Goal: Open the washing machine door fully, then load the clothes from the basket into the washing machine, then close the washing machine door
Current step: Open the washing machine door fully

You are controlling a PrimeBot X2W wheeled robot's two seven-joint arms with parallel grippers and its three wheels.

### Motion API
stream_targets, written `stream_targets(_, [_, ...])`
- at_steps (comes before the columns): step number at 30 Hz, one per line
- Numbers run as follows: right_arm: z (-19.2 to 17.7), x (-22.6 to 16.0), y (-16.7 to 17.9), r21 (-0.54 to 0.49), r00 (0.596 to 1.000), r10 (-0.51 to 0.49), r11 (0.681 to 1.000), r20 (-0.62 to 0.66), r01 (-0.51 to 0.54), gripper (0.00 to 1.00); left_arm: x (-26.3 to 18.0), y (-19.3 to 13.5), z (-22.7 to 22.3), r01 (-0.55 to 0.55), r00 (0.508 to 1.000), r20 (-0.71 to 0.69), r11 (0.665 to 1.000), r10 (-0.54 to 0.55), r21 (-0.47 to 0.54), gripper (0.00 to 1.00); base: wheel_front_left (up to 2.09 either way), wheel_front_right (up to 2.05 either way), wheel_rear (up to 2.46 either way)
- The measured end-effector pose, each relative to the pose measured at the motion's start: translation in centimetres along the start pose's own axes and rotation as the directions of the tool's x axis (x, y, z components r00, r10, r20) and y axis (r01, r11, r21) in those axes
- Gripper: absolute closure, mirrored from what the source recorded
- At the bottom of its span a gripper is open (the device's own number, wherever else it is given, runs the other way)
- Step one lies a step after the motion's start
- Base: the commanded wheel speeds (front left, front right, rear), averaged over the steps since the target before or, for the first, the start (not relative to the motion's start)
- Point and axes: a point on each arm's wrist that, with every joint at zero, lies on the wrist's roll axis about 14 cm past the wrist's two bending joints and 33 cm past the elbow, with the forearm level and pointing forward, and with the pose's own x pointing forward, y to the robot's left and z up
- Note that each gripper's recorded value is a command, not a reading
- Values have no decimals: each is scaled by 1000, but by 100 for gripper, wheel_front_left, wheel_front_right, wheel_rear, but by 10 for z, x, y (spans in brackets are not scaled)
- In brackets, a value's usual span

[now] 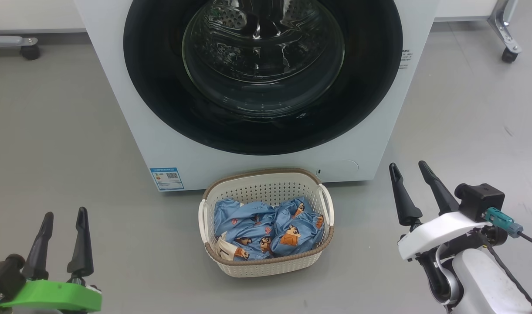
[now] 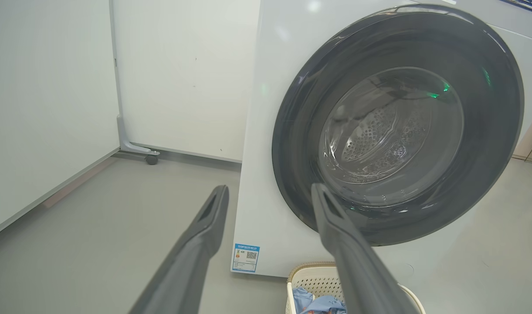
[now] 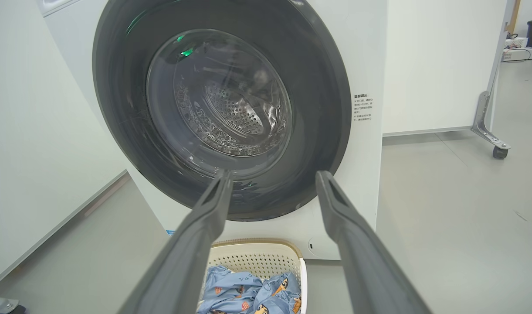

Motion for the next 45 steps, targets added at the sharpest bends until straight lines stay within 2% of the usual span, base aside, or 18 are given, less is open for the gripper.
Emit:
stream_targets(23, [-1,1,-1,9,1000,-9,1000,4,9,0,1,0,-5,4,1000,-17,1000,-4,2,0,9,9,-18])
stream_targets(45, [-3,1,-3,19,1000,-21,1000,5,21,0,2,-1,-6,7,1000,-20,1000,-7,-7,0,57,57,-114])
